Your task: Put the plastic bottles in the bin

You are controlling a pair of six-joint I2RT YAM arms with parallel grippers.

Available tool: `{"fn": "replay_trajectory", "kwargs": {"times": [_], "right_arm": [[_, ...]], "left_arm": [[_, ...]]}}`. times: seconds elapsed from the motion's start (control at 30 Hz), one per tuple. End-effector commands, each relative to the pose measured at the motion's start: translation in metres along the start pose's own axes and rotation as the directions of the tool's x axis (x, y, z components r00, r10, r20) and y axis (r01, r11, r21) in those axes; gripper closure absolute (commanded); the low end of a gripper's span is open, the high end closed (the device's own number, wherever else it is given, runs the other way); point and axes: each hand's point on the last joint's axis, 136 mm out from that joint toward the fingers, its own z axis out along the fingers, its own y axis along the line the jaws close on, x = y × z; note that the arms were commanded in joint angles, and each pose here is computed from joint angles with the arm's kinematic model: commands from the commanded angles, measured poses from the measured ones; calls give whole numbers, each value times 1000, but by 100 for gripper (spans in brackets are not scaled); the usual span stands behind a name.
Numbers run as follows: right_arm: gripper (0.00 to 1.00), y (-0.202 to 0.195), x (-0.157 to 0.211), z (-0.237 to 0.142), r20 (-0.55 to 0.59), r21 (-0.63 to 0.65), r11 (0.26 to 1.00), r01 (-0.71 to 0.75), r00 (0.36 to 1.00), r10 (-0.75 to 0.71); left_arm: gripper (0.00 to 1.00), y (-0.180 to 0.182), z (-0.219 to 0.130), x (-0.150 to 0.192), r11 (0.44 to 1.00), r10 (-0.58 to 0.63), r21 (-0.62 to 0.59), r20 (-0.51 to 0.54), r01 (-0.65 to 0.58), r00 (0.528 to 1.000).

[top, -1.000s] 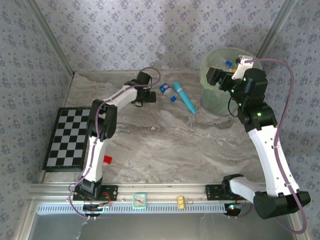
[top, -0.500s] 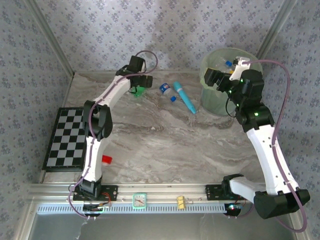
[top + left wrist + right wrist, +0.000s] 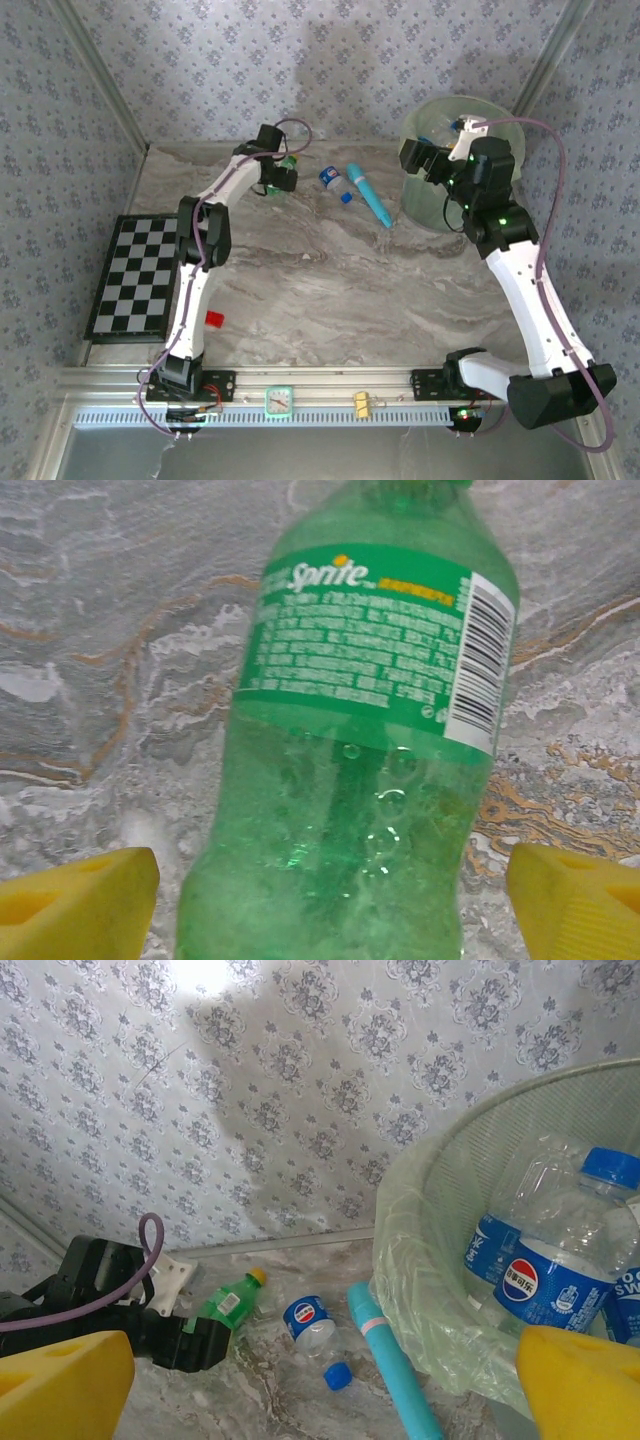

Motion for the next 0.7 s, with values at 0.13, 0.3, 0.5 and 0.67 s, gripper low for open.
{"fn": "replay_trajectory", "kwargs": {"times": [0.13, 0.3, 0.5, 0.67], "right_arm": [[0, 4, -1, 0, 6, -9, 1000, -6, 1000, 6], [0, 8, -1, 0, 6, -18, 1000, -6, 1000, 6], [0, 18, 6, 4, -24, -61, 998, -17, 1000, 16], [0, 35, 18, 13, -73, -145, 989, -40, 997, 29]], "left_arm": [[26, -11, 7, 3, 999, 17, 46, -22, -16, 1000], [47, -15, 3, 3, 997, 4, 73, -26, -3, 1000], [51, -25, -35, -12, 985, -87, 155, 71, 75, 994], [50, -42, -87, -15, 933, -220, 327, 196, 148, 955]]}}
